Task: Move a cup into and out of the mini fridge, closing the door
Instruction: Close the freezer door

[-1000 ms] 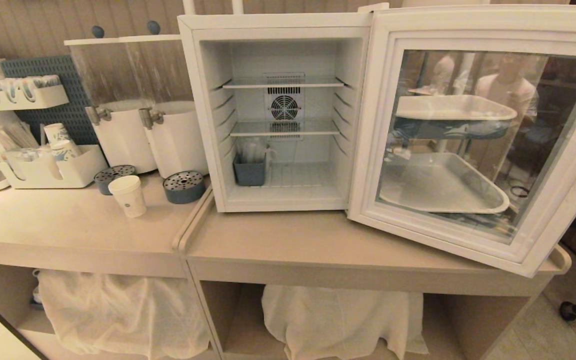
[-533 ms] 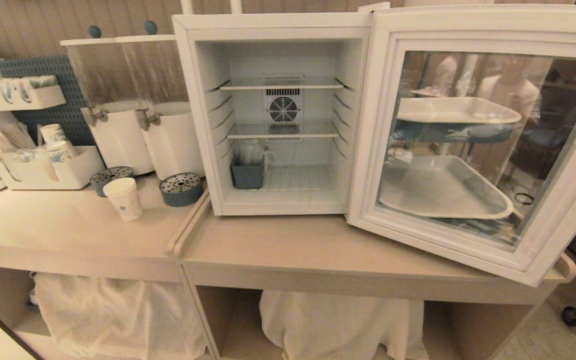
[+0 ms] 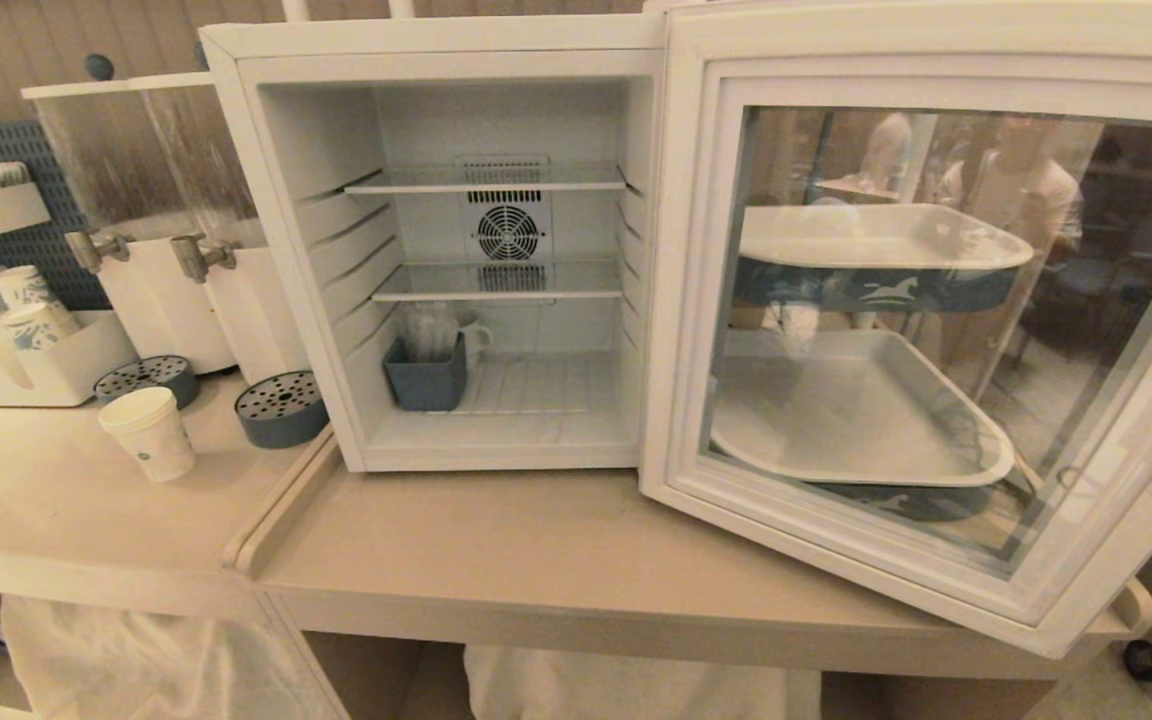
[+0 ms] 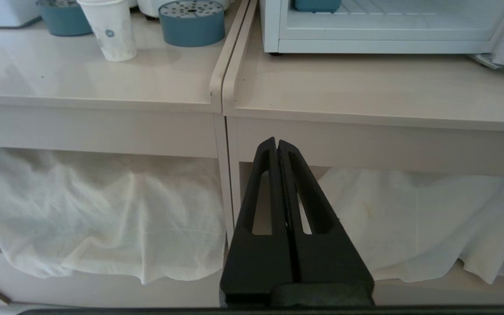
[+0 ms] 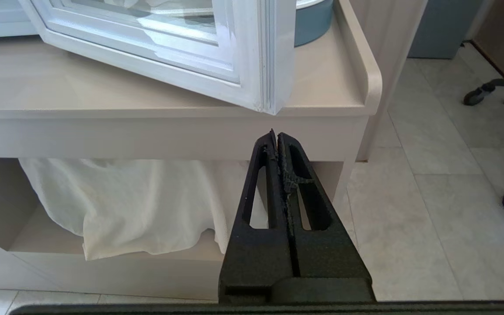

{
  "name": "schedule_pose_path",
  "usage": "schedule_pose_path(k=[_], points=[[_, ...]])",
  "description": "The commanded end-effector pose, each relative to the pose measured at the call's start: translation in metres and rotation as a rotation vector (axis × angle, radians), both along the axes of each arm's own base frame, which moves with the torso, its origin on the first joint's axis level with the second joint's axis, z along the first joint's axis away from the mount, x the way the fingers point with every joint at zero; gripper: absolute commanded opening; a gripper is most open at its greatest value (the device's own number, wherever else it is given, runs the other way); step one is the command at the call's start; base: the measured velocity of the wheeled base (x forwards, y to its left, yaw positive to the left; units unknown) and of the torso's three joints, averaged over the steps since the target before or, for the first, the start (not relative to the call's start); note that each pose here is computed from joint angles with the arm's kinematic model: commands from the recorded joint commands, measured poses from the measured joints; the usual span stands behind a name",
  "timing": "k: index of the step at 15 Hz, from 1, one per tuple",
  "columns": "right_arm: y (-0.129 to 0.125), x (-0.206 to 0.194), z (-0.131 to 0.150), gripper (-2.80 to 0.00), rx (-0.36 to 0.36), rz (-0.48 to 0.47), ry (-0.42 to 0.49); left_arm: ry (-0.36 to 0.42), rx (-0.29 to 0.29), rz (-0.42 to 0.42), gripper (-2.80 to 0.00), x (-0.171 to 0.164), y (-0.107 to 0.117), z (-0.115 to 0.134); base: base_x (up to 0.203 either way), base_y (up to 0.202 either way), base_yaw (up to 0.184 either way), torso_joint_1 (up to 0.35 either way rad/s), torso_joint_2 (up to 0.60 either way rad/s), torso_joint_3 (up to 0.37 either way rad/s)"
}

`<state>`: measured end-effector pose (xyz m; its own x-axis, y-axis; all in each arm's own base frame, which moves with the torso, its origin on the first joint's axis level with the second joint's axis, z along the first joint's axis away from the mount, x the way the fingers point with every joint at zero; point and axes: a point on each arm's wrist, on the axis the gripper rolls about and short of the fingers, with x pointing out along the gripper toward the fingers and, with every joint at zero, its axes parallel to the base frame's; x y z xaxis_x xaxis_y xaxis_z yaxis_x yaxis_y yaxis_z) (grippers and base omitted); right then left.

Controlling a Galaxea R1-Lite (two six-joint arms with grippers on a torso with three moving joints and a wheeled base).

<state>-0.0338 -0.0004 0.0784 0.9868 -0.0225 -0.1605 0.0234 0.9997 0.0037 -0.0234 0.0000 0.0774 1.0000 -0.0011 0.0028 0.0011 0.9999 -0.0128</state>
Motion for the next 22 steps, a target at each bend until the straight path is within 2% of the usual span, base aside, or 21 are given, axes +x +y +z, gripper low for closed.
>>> schedule_pose_path(k=[1,9,10,13,14,15,18,20,22], points=[[0.000,0.000,0.000,-2.80,0.001,-0.002,-0.003,-0.002,-0.003,0.000,-2.80,0.000,0.000,0.000,0.000,0.000,0.000,0.000,0.00,0.000],[0.000,0.000,0.000,-2.80,0.004,-0.001,-0.009,-0.002,-0.002,0.000,-2.80,0.000,0.000,0.000,0.000,0.000,0.000,0.000,0.00,0.000],[0.000,-0.002,0.010,-2.80,0.015,0.004,-0.064,-0.002,-0.001,0.001,-2.80,0.000,0.000,0.000,0.000,0.000,0.000,0.000,0.00,0.000],[0.001,-0.034,0.079,-2.80,0.035,0.038,-0.301,-0.002,-0.003,0.000,-2.80,0.000,0.000,0.000,0.000,0.000,0.000,0.000,0.00,0.000],[0.001,-0.044,0.098,-2.80,0.049,0.032,-0.341,-0.002,-0.003,0.001,-2.80,0.000,0.000,0.000,0.000,0.000,0.000,0.000,0.00,0.000],[0.000,-0.041,0.113,-2.80,0.081,0.001,-0.332,-0.002,-0.003,0.001,-2.80,0.000,0.000,0.000,0.000,0.000,0.000,0.000,0.00,0.000],[-0.005,0.020,0.160,-2.80,0.188,-0.169,-0.185,-0.003,-0.003,0.000,-2.80,0.000,0.000,0.000,0.000,0.000,0.000,0.000,0.00,0.000],[-0.004,0.083,0.182,-2.80,0.222,-0.273,-0.115,-0.003,-0.003,0.000,-2.80,0.000,0.000,0.000,0.000,0.000,0.000,0.000,0.00,0.000],[-0.005,0.139,0.192,-2.80,0.239,-0.354,-0.076,-0.003,-0.003,0.001,-2.80,0.000,0.000,0.000,0.000,0.000,0.000,0.000,0.00,0.000]])
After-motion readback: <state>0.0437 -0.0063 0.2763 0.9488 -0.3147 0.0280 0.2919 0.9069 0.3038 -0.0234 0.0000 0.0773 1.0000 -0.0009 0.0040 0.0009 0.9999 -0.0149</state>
